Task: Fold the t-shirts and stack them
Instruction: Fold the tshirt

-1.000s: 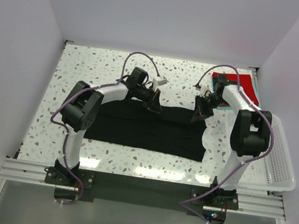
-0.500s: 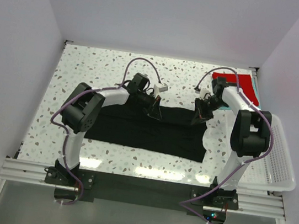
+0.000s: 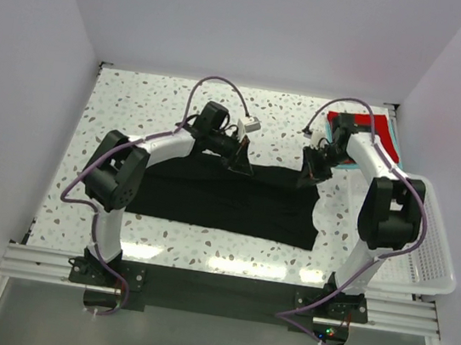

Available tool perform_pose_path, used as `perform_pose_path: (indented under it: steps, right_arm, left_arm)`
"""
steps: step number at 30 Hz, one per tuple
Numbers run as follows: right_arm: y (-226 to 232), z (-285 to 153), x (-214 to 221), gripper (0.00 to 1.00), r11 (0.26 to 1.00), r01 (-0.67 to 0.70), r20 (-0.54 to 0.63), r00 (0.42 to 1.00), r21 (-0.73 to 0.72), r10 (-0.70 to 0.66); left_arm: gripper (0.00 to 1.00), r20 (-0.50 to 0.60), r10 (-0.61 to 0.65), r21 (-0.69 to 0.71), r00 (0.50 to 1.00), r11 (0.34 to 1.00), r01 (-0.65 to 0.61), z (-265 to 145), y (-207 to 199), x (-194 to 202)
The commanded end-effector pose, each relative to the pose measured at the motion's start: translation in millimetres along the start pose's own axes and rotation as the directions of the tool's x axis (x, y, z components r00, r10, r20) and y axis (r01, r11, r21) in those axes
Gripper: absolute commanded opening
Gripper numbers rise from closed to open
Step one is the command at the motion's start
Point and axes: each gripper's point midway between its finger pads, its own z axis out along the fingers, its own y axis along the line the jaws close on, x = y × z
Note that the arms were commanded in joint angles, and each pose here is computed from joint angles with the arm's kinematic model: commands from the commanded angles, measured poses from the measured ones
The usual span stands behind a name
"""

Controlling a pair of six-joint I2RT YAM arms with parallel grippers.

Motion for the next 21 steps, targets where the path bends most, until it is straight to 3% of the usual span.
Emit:
perform_pose_path:
  steps: [1,14,21]
  right_arm:
    - [7,-11,10,0.00,1.000,0.014,0.006,1.000,0.002,-0.014]
    - [-3,13,29,0.00,1.000,0.006,-0.053,0.999,0.003,-0.006]
    - [-5,22,46,0.01,0.998,0.055,-0.113,0.992,-0.022,-0.057]
  left_arm:
    - [0.00,0.011,0.066,0.036,0.998,0.997,-0.066,-5,-11,-4]
    - [0.00,-0.048,0.047,0.047,0.998,0.998,-0.045,5,-5,32]
    - [0.09,-0.128,0.162,0.043,0.978,0.987,-0.157,12,-3,60]
